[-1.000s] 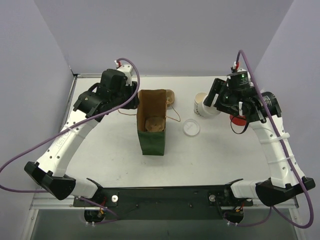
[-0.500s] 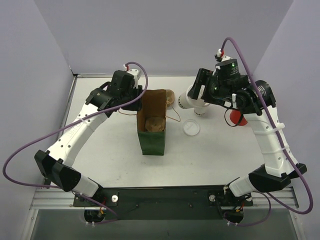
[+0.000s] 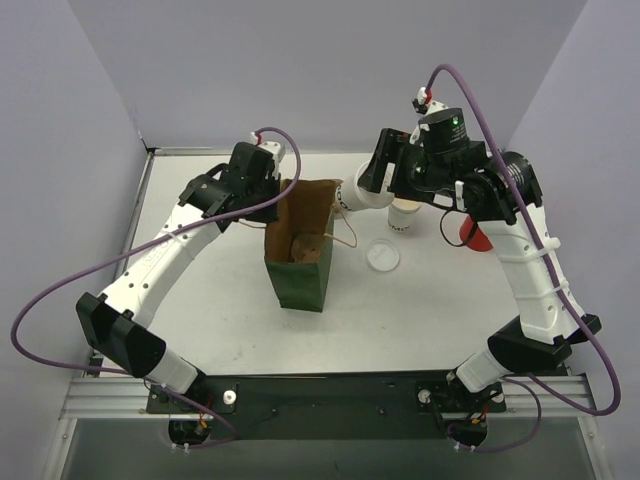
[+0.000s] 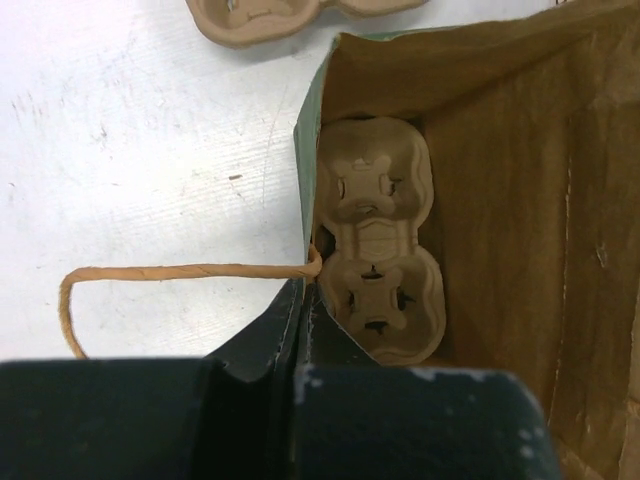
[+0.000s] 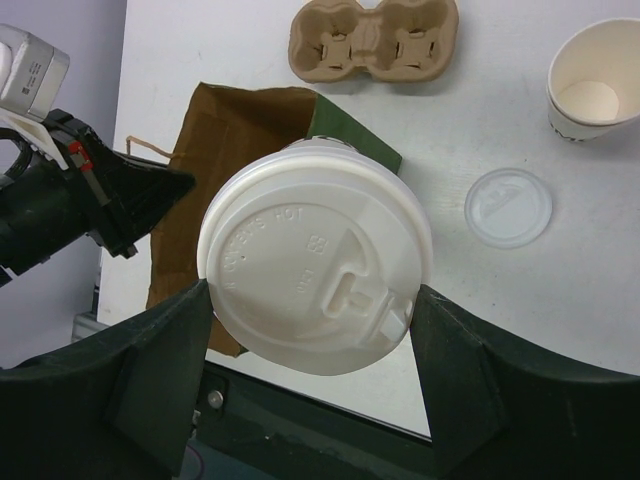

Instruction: Pack the takeout coffee

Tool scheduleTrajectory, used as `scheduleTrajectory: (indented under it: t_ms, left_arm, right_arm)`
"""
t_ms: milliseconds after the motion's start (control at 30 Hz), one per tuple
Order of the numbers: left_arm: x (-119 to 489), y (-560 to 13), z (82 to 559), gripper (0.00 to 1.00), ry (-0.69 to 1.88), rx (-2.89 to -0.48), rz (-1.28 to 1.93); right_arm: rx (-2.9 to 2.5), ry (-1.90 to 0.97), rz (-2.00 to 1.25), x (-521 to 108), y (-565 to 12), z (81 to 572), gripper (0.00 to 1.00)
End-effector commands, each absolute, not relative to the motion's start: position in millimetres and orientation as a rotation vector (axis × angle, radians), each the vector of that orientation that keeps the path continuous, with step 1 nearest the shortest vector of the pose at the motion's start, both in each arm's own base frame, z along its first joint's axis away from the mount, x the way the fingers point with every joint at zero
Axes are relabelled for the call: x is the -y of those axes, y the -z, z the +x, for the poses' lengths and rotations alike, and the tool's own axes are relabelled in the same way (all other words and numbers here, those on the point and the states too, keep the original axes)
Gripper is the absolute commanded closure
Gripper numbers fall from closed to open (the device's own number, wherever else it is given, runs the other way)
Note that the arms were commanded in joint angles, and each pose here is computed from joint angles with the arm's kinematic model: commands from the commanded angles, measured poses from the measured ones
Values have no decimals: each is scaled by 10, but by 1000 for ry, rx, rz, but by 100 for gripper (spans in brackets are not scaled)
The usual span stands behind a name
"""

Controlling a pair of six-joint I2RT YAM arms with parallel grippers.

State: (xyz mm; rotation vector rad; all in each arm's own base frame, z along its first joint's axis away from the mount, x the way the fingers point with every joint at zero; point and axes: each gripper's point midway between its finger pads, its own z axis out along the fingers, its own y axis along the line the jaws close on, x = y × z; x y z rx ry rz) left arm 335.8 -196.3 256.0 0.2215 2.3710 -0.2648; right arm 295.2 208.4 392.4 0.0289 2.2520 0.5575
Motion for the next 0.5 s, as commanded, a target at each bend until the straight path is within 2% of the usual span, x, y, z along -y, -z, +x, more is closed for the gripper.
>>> scheduleTrajectory:
  t_ms: [0, 167, 467]
  left_arm:
    - [1905, -2980, 3524, 100, 222, -2257, 220]
    - [1909, -3193, 3563, 100, 182, -2229, 252]
    - [2172, -2976, 3512, 100, 103, -2282, 303]
  right_arm:
    - [-2231, -602, 15, -2145, -4045, 2906, 40]
    - [-2231, -634, -8, -2236, -4074, 2889, 40]
    - [-2242, -678, -27, -2419, -4034, 2927, 40]
